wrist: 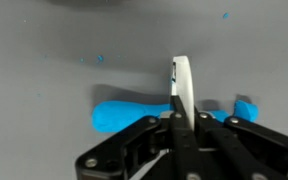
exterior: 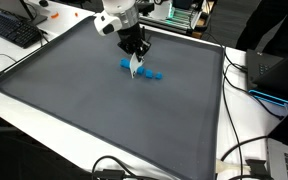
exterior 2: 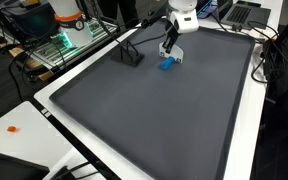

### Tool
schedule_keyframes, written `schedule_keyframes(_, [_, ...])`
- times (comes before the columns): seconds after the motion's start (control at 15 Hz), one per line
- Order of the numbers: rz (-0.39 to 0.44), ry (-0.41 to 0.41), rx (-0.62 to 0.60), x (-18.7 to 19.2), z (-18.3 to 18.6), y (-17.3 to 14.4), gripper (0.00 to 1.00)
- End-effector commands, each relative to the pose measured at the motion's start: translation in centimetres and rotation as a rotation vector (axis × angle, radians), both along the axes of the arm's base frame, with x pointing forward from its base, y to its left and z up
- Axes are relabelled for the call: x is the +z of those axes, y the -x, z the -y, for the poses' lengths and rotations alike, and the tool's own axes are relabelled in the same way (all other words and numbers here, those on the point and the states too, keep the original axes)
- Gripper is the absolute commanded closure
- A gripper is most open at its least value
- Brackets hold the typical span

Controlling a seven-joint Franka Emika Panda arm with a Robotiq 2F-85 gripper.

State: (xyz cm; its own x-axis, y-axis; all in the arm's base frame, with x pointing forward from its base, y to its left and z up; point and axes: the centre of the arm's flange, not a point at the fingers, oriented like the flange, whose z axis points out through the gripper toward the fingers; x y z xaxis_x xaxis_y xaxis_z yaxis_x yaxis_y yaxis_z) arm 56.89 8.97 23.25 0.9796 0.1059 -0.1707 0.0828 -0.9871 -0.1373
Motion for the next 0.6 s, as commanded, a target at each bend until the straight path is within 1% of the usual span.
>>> schedule_keyframes(0.0, [-0.003, -0.033, -0.004, 1.0, 0.8, 0.8, 0.99])
schedule_keyframes(0.53, [0.042, -0.03, -0.022, 4.3, 2.0, 0.4, 0.99])
